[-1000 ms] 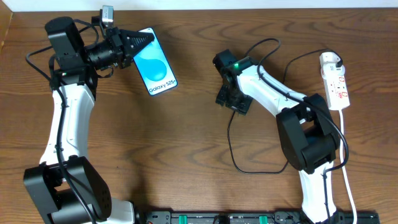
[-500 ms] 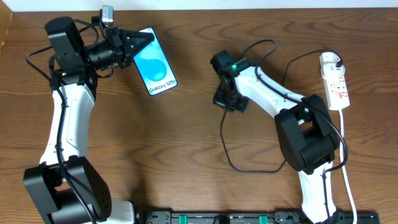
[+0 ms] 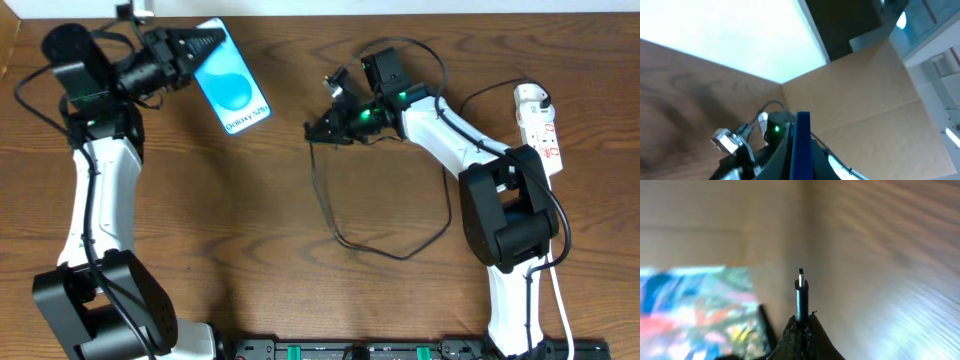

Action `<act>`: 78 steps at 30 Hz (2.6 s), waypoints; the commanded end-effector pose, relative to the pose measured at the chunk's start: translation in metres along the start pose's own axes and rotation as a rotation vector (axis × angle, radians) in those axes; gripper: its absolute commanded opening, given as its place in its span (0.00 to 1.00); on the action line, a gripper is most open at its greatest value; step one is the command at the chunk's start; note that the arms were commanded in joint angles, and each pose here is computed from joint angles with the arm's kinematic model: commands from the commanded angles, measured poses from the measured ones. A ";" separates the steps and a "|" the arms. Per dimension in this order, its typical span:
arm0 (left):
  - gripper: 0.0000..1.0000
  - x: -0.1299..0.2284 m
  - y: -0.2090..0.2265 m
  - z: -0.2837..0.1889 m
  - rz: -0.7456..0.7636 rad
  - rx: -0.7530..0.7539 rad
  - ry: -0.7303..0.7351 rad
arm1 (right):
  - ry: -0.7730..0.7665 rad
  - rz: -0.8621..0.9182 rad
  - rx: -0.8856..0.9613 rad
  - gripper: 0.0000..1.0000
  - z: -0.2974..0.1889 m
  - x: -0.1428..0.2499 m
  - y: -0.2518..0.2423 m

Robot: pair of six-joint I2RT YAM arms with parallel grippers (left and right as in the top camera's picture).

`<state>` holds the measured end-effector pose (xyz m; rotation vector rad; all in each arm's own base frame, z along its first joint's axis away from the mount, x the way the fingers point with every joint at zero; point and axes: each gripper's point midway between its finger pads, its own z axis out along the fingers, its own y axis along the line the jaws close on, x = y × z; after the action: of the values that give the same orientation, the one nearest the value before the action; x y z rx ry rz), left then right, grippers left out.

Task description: Plug charger to phone and switch on socket

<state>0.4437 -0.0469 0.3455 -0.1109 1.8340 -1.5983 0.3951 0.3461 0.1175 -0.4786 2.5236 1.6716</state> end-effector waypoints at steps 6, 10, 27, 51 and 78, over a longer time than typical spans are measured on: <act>0.07 -0.014 -0.002 -0.010 -0.091 -0.004 -0.053 | 0.108 -0.378 -0.445 0.01 -0.011 0.019 0.095; 0.07 -0.017 0.005 -0.011 -0.124 -0.025 -0.076 | 0.122 -0.449 -0.496 0.01 -0.010 0.022 0.107; 0.07 -0.027 0.012 -0.012 0.113 -0.073 -0.134 | 0.173 -0.462 -0.539 0.01 0.000 0.031 0.126; 0.07 -0.035 0.044 -0.016 -0.048 -0.193 -0.223 | 0.186 -0.426 -0.540 0.01 -0.007 0.018 0.156; 0.07 -0.038 0.029 -0.014 -0.018 -0.139 -0.217 | 0.209 -0.345 -0.533 0.01 -0.011 0.016 0.168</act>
<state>0.4777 -0.0064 0.3308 -0.3749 1.7782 -1.3898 0.3395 0.3925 0.2546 -1.0652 1.9439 2.2213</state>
